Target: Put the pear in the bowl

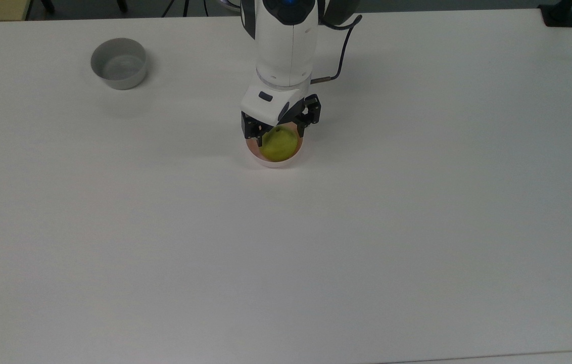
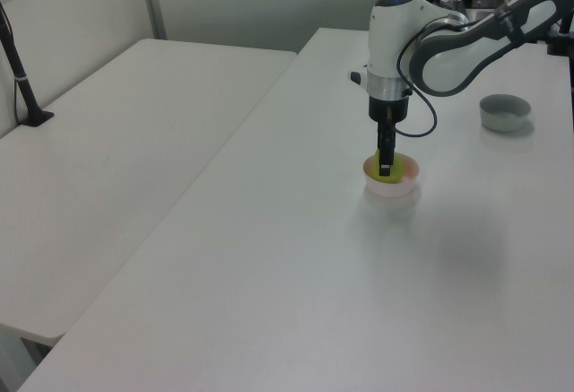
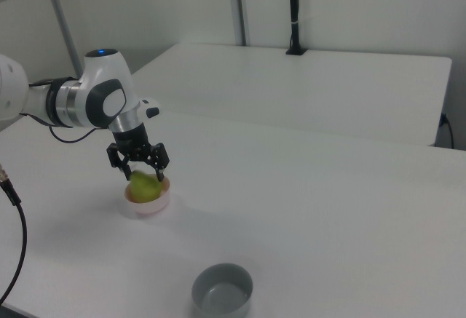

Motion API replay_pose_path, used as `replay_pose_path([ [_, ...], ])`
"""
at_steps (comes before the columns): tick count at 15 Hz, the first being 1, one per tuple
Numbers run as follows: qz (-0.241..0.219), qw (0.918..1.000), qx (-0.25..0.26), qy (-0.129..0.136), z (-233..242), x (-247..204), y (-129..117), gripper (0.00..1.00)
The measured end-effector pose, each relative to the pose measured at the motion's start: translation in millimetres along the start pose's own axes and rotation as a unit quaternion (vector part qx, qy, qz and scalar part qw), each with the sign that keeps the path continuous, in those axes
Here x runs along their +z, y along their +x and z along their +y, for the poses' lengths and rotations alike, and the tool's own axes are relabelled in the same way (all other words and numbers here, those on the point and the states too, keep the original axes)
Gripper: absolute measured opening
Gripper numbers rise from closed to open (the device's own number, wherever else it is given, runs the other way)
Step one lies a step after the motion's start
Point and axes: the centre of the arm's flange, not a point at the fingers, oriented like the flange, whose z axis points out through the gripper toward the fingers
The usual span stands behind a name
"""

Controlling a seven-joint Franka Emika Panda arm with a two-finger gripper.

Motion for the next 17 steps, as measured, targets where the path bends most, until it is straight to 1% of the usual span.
replay_pose_path([
  [1, 0.000, 1.0000, 0.001, 0.000, 1, 0, 0, 0.99],
  [2, 0.001, 1.0000, 0.002, 0.000, 3, -1, 0, 1.00],
  [6, 0.000, 1.0000, 0.006, 0.000, 7, -16, -2, 1.00],
  [10, -0.014, 0.9998, 0.014, 0.003, 14, -65, -4, 1.00],
  [12, -0.016, 0.9993, 0.033, 0.003, 20, -93, -8, 1.00],
  [15, -0.027, 0.9960, 0.085, 0.004, 29, -128, -14, 1.00],
  [17, -0.031, 0.9939, 0.105, 0.004, 39, -150, -19, 1.00],
])
